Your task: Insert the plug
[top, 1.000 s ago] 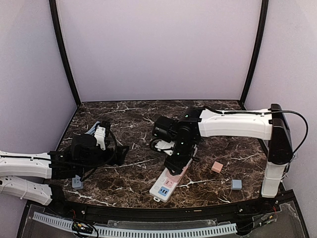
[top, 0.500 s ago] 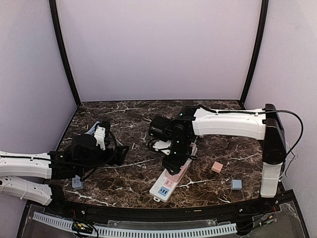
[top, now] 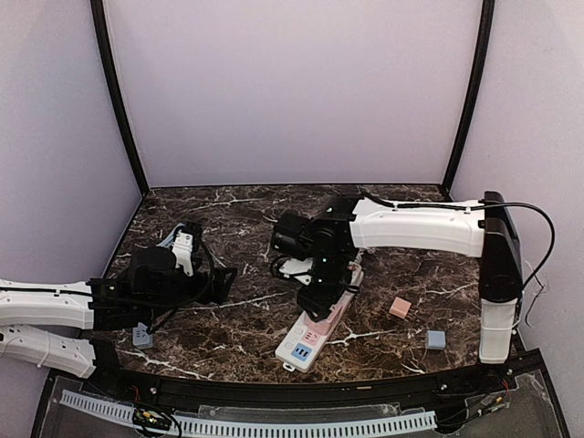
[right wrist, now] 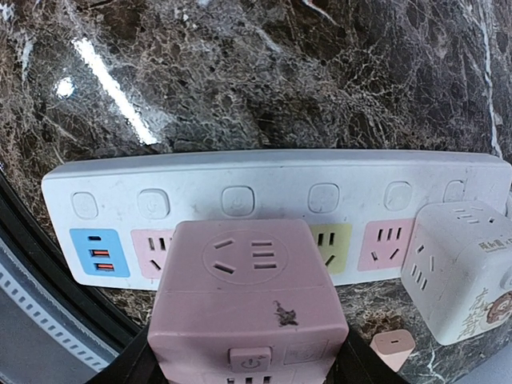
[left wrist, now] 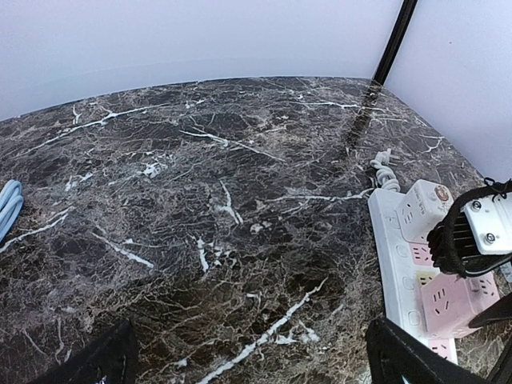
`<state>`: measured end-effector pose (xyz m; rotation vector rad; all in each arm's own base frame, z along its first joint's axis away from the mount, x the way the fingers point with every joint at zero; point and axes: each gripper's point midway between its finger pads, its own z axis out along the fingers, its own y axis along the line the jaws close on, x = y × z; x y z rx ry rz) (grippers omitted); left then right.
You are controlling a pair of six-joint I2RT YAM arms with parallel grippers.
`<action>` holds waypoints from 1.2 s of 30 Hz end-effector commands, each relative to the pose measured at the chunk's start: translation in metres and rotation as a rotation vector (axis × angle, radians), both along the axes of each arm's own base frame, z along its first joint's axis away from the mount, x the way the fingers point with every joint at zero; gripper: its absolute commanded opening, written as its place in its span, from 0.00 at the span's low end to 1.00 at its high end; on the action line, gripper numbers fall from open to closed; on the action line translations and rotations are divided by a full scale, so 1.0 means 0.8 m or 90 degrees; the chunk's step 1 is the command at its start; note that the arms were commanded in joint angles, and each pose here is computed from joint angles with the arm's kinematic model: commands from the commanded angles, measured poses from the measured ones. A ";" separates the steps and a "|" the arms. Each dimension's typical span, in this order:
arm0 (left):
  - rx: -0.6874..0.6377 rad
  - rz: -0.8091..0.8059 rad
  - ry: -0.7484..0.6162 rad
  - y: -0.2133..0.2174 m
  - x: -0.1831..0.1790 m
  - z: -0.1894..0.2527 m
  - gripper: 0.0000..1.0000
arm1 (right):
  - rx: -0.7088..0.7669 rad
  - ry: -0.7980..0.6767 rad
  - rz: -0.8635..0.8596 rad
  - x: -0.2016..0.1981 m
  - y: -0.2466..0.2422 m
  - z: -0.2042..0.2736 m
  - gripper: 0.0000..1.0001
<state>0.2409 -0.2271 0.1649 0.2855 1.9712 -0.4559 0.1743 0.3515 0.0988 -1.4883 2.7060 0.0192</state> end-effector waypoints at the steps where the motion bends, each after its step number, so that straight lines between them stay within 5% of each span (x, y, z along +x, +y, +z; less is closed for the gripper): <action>1: -0.005 0.006 -0.001 0.006 0.000 -0.002 1.00 | -0.006 0.022 -0.004 -0.004 0.018 -0.051 0.00; 14: -0.008 0.006 -0.002 0.007 -0.001 -0.001 1.00 | -0.015 -0.007 -0.082 -0.007 0.022 -0.061 0.00; 27: -0.012 0.003 -0.002 0.006 -0.002 0.000 1.00 | -0.033 0.040 0.040 -0.026 0.018 -0.095 0.00; 36: -0.012 0.005 -0.003 0.008 -0.002 0.001 1.00 | -0.048 0.035 -0.033 -0.018 0.017 -0.099 0.00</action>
